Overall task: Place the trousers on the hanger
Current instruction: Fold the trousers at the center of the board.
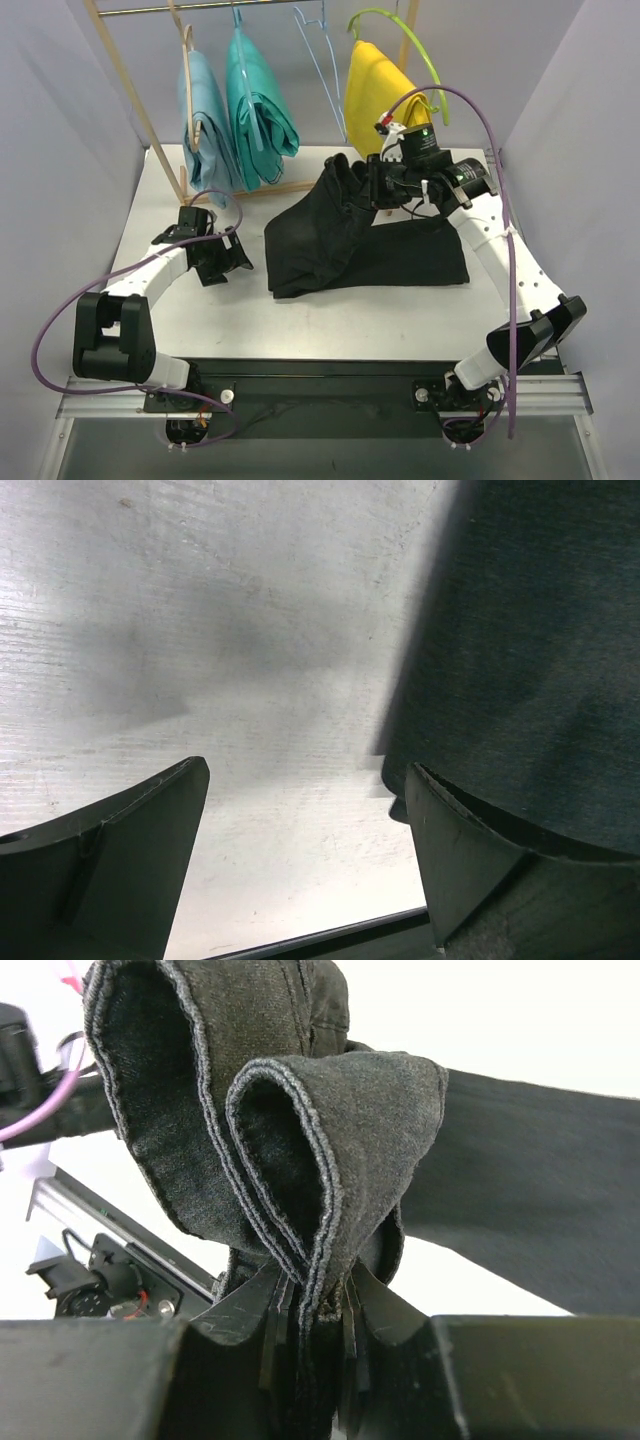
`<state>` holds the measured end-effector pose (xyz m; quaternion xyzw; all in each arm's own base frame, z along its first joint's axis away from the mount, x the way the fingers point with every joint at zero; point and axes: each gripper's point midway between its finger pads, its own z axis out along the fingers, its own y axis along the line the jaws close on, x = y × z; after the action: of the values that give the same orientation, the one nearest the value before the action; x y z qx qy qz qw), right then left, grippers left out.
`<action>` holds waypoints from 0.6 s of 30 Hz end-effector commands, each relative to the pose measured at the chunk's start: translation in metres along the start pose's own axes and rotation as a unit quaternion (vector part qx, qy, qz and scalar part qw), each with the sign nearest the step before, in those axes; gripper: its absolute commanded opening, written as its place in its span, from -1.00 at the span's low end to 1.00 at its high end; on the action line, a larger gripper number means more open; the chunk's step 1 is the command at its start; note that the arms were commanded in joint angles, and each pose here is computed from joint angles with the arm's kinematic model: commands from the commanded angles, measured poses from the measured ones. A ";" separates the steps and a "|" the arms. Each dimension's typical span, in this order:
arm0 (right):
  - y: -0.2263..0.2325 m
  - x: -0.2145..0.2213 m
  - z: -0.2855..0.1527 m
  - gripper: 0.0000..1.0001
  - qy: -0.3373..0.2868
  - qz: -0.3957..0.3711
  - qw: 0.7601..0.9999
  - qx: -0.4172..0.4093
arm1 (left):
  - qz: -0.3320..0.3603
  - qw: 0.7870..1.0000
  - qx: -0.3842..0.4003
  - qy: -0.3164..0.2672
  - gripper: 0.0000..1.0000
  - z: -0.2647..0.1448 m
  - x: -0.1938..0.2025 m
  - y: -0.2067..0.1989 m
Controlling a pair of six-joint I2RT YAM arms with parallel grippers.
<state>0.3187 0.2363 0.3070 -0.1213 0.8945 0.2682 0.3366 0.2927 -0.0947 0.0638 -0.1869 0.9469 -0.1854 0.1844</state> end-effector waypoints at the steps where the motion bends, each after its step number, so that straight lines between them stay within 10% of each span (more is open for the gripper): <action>1: -0.018 -0.023 -0.038 -1.00 -0.058 0.015 0.998 0.002 | 0.031 0.999 0.012 -0.039 0.80 -0.007 -0.023 -0.021; 18: -0.075 0.022 -0.031 -1.00 0.004 0.047 0.998 0.044 | 0.072 0.995 0.060 -0.029 0.76 0.042 -0.018 -0.101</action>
<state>0.3171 0.1653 0.2811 -0.0568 0.9163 0.2460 0.3109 0.3222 -0.1674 0.0633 -0.1067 0.9548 -0.1930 0.1994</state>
